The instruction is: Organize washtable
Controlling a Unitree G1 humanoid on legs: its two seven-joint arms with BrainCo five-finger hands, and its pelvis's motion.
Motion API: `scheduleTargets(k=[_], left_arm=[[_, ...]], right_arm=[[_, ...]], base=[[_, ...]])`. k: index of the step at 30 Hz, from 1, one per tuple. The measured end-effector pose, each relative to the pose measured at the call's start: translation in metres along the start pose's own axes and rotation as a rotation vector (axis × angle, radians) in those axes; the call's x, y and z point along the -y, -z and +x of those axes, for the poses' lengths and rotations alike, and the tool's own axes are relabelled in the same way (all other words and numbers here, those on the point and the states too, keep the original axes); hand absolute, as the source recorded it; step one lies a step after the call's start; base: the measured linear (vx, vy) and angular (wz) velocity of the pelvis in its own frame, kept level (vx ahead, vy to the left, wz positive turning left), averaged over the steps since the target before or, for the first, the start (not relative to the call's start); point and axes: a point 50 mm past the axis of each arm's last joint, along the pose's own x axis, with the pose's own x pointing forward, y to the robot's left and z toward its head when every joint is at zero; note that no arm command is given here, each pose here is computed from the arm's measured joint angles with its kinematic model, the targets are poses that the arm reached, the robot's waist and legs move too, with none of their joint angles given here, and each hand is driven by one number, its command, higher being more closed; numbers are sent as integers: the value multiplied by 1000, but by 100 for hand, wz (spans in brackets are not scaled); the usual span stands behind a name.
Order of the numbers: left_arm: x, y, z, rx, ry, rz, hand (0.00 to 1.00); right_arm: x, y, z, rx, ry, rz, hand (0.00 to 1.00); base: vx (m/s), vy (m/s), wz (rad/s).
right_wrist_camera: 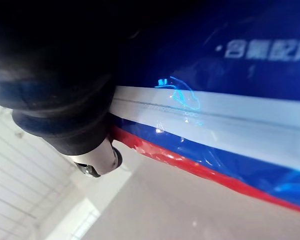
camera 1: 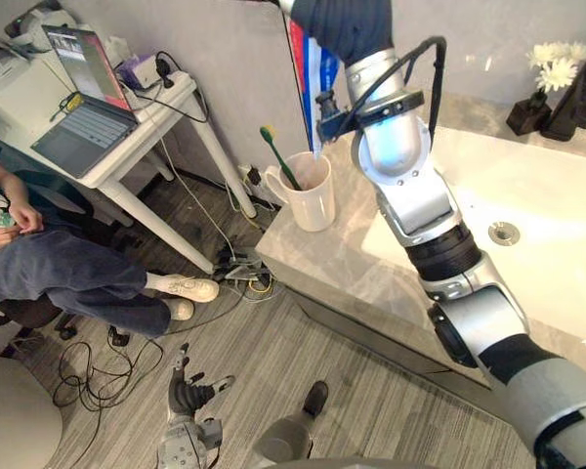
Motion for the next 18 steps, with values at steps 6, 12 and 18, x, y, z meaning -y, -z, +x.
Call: scheduleTargets(k=[6,12,18], left_arm=[[0,-1,1,5,-3,-2,0],[-1,-1,1,6,-27,-3,0],[1,4,0,-19,-27,-4,0]], right_arm=[[-3,6,-1,-29,-7,2,100],[-5,13,-3,-63,0,5,100],[-7,13,-3,-64,-1,10,100]], base=[[0,0,0],[-29,15,1],[-43,24,4]])
